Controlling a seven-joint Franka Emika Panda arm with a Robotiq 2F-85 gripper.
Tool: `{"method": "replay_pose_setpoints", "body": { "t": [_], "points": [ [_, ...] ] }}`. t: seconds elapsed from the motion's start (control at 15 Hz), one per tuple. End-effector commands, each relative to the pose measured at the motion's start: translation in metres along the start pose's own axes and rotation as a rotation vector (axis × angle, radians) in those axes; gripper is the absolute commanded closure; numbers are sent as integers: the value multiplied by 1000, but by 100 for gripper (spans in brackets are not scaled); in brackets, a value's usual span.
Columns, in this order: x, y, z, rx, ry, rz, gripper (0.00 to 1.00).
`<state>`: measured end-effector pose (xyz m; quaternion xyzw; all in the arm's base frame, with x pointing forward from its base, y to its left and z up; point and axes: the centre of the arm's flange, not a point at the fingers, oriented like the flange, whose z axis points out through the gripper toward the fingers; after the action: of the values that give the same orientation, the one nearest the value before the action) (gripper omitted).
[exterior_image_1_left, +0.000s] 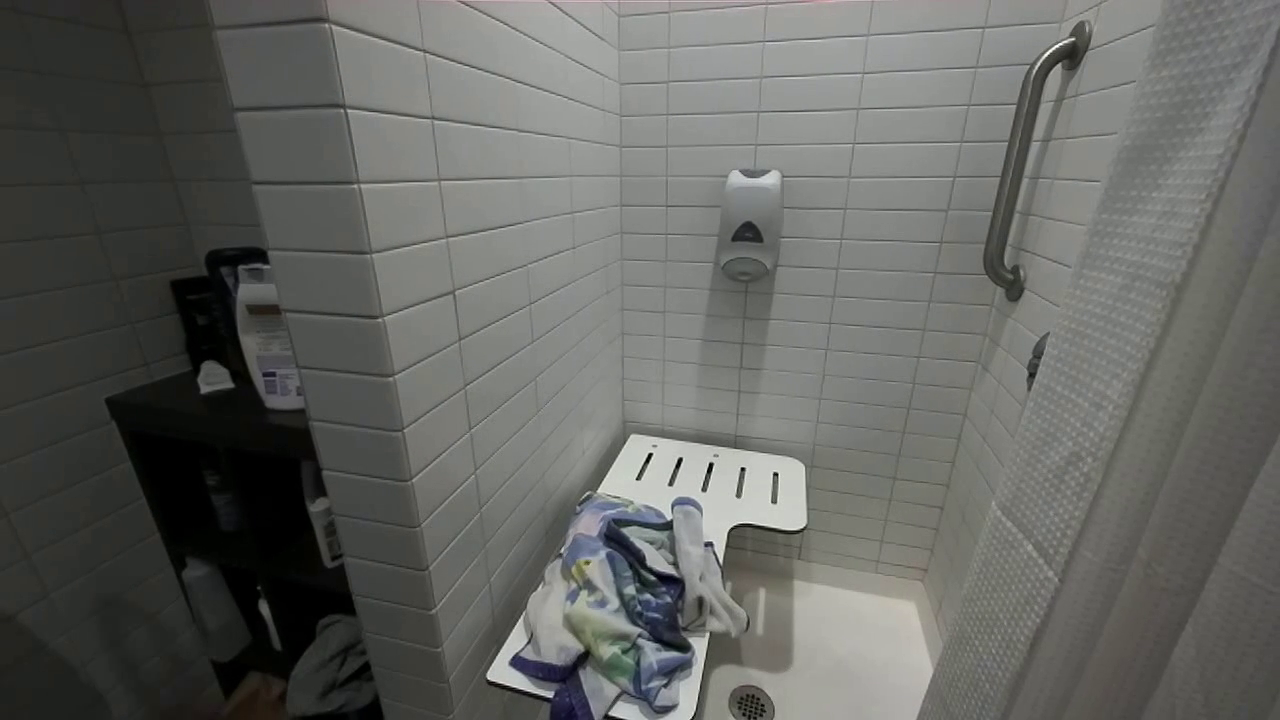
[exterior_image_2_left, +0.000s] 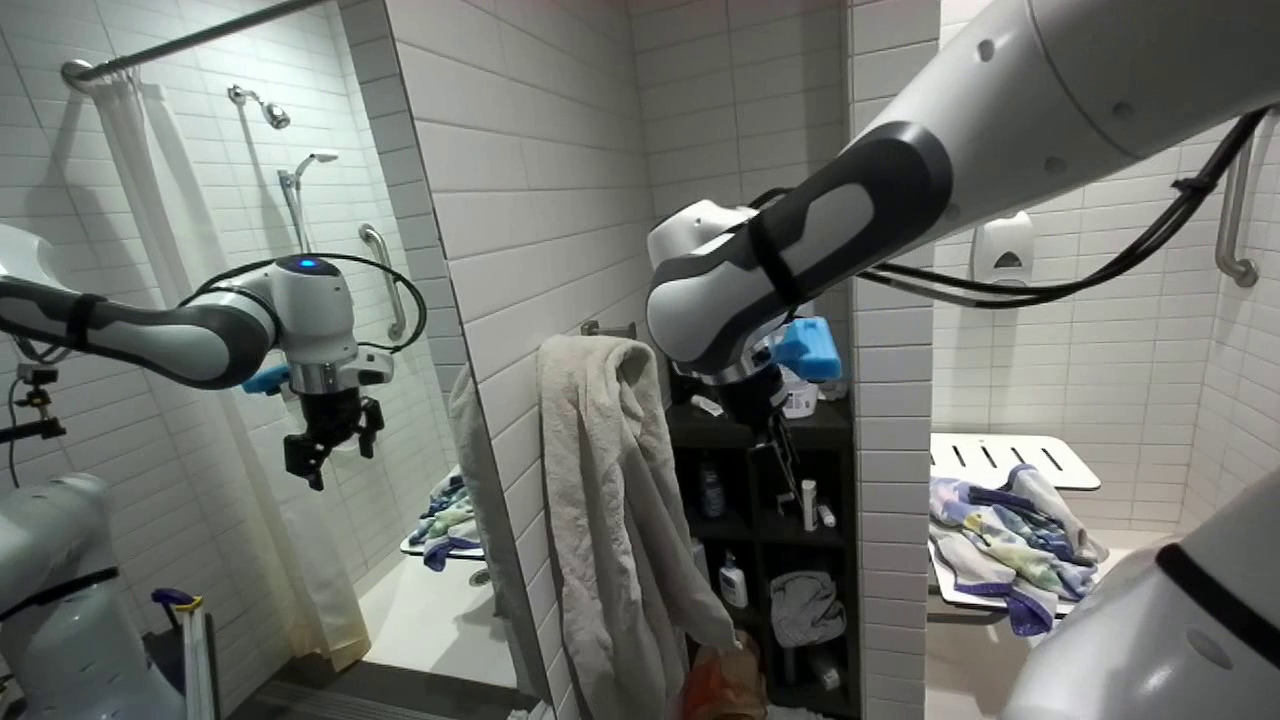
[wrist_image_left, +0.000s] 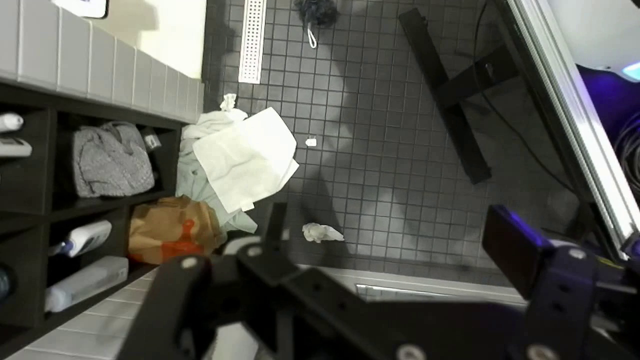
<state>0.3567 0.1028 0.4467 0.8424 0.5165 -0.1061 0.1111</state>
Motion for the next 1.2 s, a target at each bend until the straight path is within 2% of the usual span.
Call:
{"method": "replay_pose_setpoints", "body": {
  "t": [0.0,0.53,0.73,1.0,1.07,1.13],
  "points": [
    [21,-3,-14,-42,1,-140,0],
    [15,-3,-66,-171,247,-411,0],
    [1,2,-97,-261,305,-415,0],
    [-17,-3,-137,-393,328,-486,0],
    [-18,-5,-142,-432,304,-532,0],
    [-17,-8,-146,-437,258,-592,0]
  ]
}}
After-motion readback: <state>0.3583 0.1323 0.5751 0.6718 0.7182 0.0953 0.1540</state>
